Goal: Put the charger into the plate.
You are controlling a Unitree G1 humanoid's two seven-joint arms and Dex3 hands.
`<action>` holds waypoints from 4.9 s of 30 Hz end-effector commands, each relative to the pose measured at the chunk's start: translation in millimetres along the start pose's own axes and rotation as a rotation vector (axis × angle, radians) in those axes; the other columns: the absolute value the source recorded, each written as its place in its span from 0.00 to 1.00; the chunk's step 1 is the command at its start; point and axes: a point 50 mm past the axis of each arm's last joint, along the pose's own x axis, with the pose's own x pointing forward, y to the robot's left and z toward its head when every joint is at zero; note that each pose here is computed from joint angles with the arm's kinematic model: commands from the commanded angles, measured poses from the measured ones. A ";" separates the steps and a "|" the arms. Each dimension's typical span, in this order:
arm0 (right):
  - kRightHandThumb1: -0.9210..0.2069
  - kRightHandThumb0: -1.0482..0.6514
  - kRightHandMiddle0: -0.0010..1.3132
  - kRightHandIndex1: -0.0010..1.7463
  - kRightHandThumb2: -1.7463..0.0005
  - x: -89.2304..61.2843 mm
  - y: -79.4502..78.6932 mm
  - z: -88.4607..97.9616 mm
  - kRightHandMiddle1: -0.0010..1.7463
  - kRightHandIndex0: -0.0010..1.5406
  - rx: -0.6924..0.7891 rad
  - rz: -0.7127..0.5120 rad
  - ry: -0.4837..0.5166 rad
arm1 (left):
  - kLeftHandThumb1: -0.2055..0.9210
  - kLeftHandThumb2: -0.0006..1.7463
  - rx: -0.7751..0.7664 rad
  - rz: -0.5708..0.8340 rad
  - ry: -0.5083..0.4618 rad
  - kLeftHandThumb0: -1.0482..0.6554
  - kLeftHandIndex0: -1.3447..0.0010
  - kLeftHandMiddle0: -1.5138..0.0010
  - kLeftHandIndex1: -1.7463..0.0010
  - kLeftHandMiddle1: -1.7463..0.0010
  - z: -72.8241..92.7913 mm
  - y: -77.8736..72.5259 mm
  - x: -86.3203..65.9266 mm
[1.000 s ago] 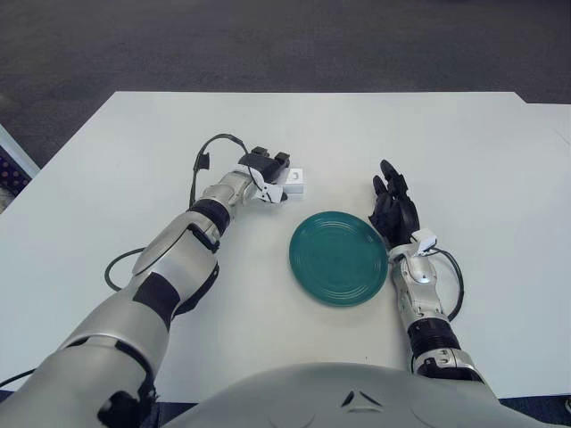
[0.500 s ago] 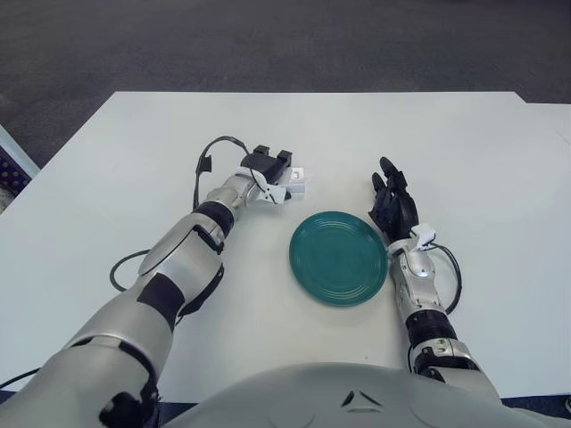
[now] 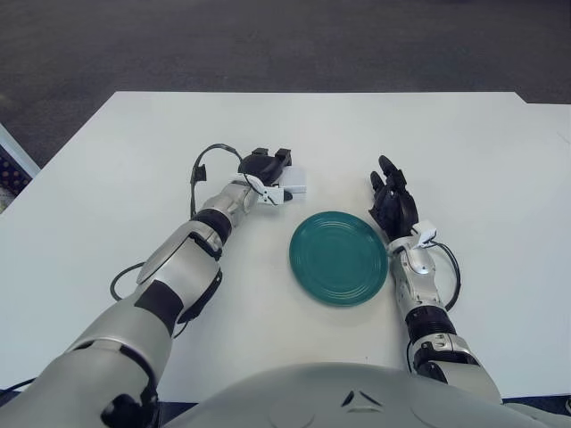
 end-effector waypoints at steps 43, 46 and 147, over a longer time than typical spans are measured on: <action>0.00 0.15 0.00 0.00 0.46 -41.0 -26.8 -45.2 0.17 0.06 -0.026 -0.116 0.272 | 0.84 0.44 -0.109 0.233 -0.432 0.37 0.28 0.22 0.00 0.00 89.8 77.8 -79.6; 0.00 0.15 0.00 0.00 0.46 -41.6 -27.0 -45.9 0.17 0.05 -0.025 -0.115 0.282 | 0.84 0.44 -0.078 0.194 -0.458 0.37 0.28 0.21 0.00 0.00 98.9 72.0 -83.6; 0.00 0.18 0.00 0.00 0.44 -27.0 -18.3 -50.8 0.17 0.08 -0.024 -0.155 0.311 | 1.00 0.52 0.437 -0.314 -0.437 0.00 1.00 0.99 0.99 1.00 55.0 22.9 -77.0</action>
